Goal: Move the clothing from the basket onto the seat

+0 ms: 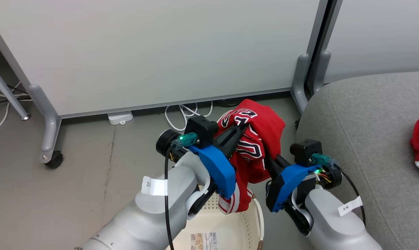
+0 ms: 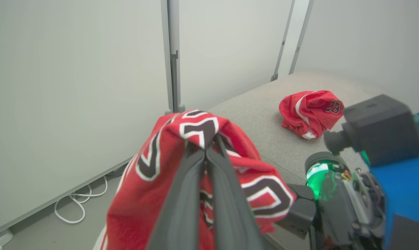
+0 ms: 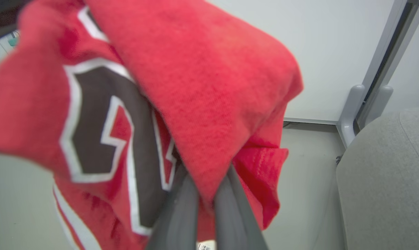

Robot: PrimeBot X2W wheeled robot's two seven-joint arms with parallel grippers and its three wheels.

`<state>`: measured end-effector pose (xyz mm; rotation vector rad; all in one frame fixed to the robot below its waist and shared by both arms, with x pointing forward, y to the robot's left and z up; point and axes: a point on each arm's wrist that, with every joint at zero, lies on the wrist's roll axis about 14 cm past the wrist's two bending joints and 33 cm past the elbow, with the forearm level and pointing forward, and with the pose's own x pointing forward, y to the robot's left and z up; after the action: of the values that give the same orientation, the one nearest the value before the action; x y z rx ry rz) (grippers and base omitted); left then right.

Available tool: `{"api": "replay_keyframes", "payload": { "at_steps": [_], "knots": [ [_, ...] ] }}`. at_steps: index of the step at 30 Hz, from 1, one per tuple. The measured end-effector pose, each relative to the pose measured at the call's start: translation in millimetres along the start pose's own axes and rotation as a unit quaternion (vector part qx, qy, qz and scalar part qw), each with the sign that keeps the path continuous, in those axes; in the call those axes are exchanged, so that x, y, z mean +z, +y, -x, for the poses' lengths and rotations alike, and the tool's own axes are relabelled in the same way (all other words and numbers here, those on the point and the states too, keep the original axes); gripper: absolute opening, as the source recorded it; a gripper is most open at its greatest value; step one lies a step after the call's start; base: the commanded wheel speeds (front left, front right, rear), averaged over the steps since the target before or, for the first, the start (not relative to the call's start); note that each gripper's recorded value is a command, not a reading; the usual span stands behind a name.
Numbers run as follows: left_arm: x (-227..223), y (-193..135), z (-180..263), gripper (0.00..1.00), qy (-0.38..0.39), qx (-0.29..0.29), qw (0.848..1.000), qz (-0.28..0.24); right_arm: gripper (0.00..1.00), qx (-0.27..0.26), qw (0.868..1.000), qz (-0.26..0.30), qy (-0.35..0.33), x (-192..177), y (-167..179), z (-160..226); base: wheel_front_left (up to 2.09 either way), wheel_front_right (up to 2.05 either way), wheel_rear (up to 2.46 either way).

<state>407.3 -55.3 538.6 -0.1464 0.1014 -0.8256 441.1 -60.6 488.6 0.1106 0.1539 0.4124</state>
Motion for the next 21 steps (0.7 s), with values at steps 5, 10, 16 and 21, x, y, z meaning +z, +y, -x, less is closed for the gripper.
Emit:
{"api": "replay_keyframes", "payload": {
  "at_steps": [5,10,16,21],
  "knots": [
    [1.7,1.3,-0.2,0.38,-0.002,0.001,1.000,-0.005,0.00,-0.001,1.000,-0.002,-0.001,-0.3,-0.8,0.1,0.00,0.00,0.00],
    [4.2,3.8,-0.5,1.00,-0.006,0.005,1.000,-0.009,0.00,-0.003,1.000,-0.004,-0.002,0.4,-2.0,0.2,0.00,0.00,0.00],
    [4.3,6.1,0.2,1.00,-0.008,0.010,1.000,-0.007,0.00,-0.005,1.000,-0.005,0.000,-1.8,-3.2,1.3,0.00,0.00,0.00],
    [1.7,12.6,5.0,1.00,-0.017,0.028,0.999,0.011,0.00,-0.006,1.000,-0.005,-0.002,-0.5,-4.2,0.4,0.00,0.00,0.00]
  ]
}}
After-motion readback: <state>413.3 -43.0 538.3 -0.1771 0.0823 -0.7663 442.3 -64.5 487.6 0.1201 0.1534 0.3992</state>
